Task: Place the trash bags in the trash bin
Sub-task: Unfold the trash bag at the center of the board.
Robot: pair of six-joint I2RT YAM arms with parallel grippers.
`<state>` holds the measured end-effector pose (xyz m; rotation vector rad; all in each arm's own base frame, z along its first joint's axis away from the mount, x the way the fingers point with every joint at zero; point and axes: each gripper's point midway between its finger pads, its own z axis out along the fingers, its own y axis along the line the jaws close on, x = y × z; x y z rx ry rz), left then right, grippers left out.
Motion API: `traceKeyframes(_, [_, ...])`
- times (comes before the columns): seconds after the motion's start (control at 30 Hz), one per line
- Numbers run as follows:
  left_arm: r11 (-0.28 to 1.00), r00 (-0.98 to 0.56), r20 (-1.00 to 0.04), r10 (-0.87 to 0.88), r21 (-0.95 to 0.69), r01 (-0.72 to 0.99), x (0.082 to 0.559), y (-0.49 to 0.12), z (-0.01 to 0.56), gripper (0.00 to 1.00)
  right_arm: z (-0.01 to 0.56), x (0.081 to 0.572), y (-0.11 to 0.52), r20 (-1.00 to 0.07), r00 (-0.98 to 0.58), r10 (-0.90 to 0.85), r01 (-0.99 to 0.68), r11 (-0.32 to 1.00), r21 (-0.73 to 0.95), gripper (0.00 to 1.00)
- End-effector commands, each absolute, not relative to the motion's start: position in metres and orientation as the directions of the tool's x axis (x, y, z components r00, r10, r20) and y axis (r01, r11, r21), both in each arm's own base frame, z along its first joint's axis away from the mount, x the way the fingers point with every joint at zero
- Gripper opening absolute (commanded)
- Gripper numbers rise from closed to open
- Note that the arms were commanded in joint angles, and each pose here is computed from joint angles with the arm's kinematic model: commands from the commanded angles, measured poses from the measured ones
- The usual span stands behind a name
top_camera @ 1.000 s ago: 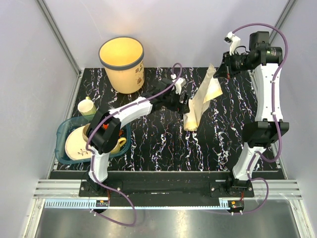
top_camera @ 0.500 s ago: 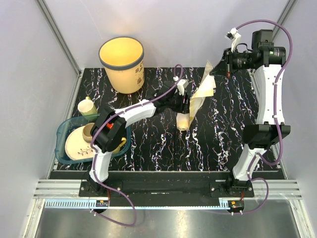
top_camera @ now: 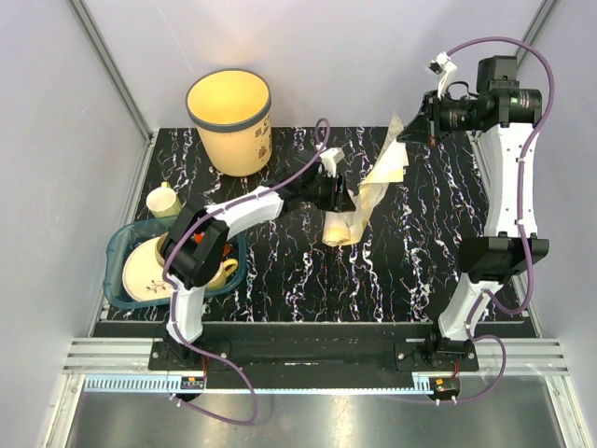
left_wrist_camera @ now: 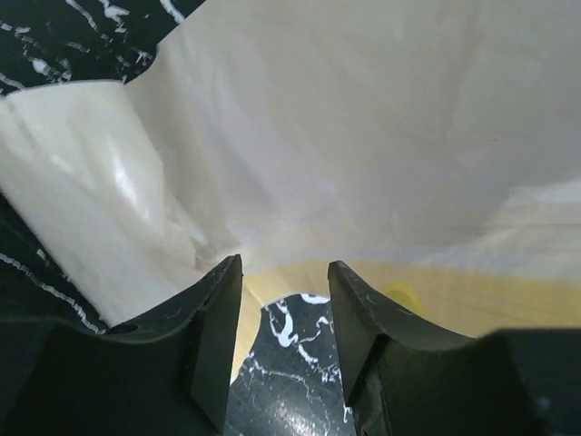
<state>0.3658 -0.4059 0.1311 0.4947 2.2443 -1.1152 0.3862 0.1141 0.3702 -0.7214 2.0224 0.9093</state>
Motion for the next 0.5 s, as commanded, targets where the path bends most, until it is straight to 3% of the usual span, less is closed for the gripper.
traceKeyframes(0.0, [0.591, -0.758, -0.649, 0.065, -0.587, 0.554, 0.382, -0.417, 0.139, 0.45, 0.343, 0.348, 0.085, -0.666, -0.728, -0.161, -0.556, 0.706, 0.438, 0.00])
traceKeyframes(0.3, [0.698, -0.773, -0.616, 0.148, -0.489, 0.523, 0.387, -0.393, 0.099, 0.41, 0.248, 0.351, -0.015, -0.488, -0.847, -0.208, -0.371, 0.890, 0.265, 0.00])
traceKeyframes(0.47, [0.627, -0.711, -0.680, 0.179, -0.478, 0.615, 0.380, -0.396, 0.124, 0.42, 0.191, 0.339, -0.047, -0.406, -0.871, -0.277, -0.357, 0.924, 0.136, 0.00])
